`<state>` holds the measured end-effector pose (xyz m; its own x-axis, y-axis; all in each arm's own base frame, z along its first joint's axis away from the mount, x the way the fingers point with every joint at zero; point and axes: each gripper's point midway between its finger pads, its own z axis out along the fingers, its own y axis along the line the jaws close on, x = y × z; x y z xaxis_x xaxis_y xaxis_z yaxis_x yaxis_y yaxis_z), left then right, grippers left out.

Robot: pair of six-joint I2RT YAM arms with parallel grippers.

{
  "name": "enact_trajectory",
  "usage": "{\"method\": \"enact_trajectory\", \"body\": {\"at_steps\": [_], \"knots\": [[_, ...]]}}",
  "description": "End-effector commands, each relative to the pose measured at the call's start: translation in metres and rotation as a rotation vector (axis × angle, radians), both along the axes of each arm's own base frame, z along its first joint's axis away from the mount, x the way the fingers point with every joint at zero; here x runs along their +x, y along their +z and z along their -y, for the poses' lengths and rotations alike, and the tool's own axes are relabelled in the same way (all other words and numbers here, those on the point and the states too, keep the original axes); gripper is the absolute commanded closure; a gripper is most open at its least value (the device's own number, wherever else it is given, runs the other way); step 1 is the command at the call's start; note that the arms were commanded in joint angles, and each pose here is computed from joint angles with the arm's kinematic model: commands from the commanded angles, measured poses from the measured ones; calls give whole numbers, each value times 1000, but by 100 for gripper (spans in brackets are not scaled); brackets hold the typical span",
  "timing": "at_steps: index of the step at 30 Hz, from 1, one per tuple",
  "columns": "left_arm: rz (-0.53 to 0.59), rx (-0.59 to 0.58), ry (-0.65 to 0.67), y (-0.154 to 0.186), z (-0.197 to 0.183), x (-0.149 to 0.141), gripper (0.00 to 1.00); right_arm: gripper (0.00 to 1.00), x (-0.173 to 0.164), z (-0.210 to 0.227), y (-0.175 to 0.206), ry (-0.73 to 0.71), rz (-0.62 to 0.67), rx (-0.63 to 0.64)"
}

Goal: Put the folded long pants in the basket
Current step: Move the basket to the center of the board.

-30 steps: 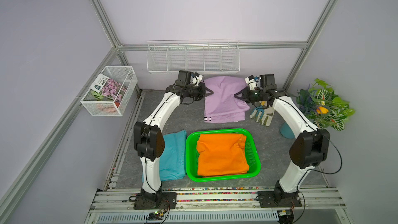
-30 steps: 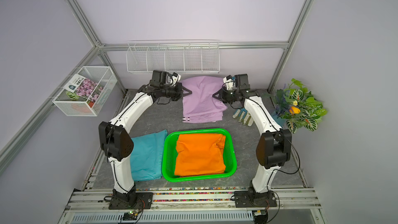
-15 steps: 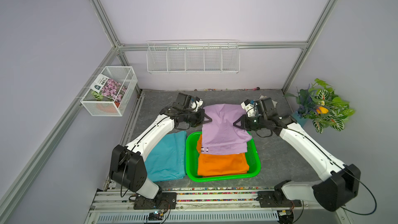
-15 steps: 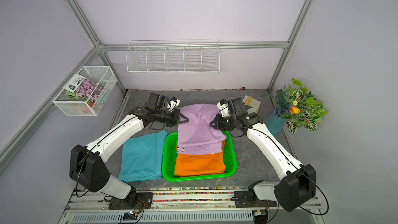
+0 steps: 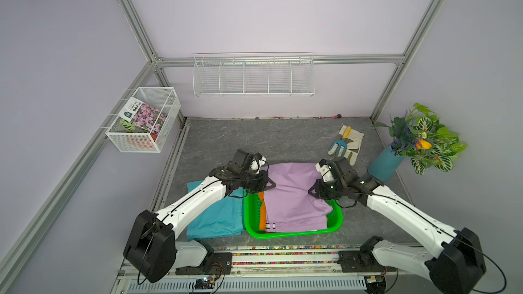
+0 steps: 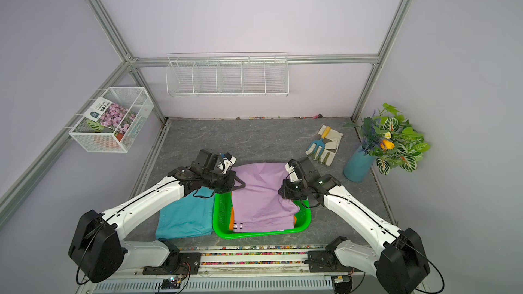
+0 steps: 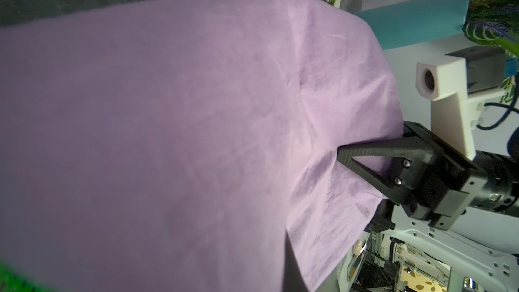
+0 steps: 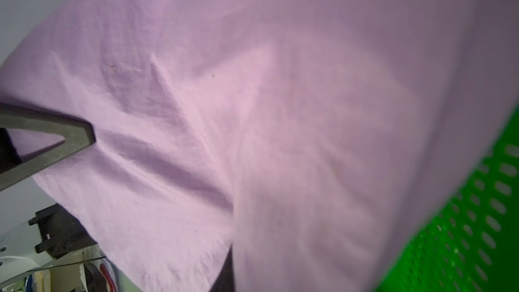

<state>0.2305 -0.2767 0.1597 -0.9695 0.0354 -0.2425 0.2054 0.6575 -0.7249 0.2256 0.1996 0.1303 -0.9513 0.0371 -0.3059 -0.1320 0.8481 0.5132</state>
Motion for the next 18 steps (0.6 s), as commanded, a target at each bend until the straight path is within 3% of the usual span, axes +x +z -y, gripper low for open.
{"method": "enact_trajectory", "body": {"at_steps": [1,10,18], "knots": [[107,21,36,-3,3,29,100,100,18,7,-17,-43,25,-76],[0,214,24,-73,0,45,100,100,22,15,-74,-119,-66,-153],[70,239,46,-79,20,90,100,100,61,20,-88,-154,-31,-287]]}}
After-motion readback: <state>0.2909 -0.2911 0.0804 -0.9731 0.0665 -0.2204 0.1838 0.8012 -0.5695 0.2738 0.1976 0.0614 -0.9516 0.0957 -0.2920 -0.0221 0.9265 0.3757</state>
